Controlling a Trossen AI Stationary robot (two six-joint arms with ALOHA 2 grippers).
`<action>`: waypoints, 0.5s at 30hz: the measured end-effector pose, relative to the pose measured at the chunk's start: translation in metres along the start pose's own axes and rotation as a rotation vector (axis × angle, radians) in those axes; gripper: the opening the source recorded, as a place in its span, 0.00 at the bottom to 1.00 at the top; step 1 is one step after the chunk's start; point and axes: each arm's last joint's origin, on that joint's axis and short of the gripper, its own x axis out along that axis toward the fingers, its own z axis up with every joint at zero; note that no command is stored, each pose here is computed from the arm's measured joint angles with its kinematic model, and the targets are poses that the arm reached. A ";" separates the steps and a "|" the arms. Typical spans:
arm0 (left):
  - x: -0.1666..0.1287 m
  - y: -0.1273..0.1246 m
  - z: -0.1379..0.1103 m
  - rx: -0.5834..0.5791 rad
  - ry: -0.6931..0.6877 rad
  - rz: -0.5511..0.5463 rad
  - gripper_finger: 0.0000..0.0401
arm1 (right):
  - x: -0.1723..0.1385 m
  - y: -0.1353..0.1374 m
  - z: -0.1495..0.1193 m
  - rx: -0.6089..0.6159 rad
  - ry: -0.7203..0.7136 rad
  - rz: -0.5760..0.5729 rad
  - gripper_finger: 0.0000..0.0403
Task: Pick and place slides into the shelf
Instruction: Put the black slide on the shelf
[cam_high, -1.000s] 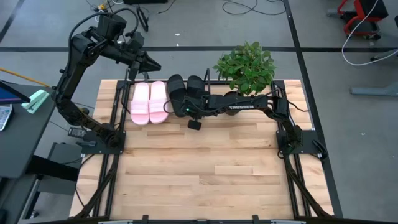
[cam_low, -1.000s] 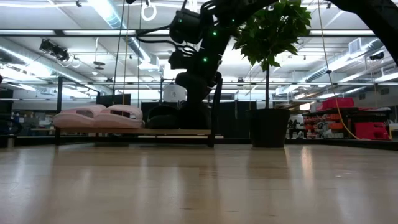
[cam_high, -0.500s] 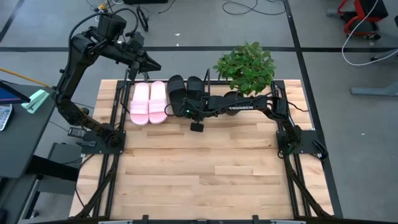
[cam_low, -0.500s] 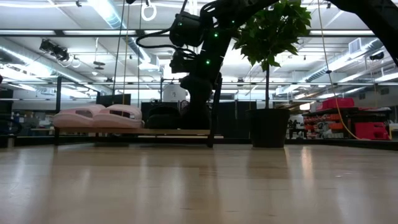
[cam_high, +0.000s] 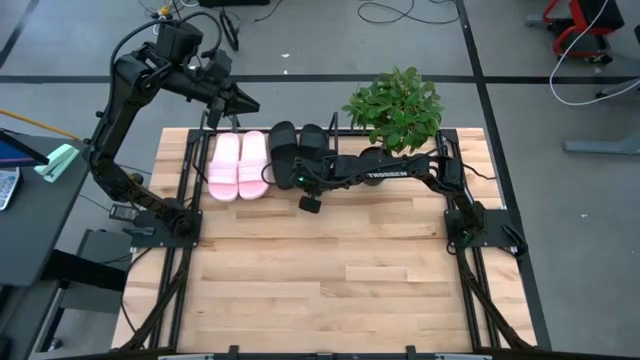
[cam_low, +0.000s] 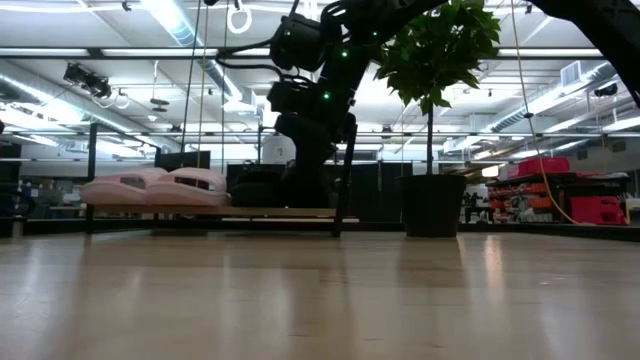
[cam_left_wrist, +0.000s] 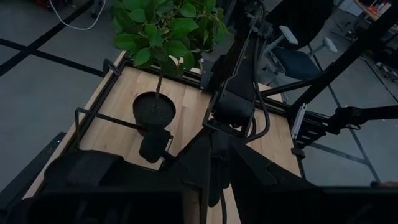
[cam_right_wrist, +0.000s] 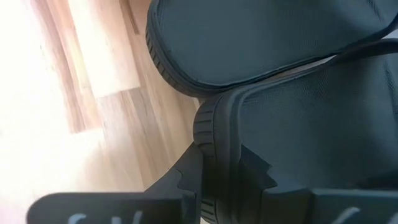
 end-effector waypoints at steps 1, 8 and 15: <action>0.000 0.000 0.000 0.000 0.000 0.000 0.15 | 0.000 0.000 0.001 0.013 -0.006 0.006 0.14; 0.000 0.000 0.000 0.000 0.000 0.000 0.13 | 0.000 0.000 0.001 0.015 -0.013 0.015 0.14; 0.000 0.000 0.000 -0.001 0.001 0.000 0.15 | 0.000 0.001 0.002 0.066 -0.020 0.025 0.14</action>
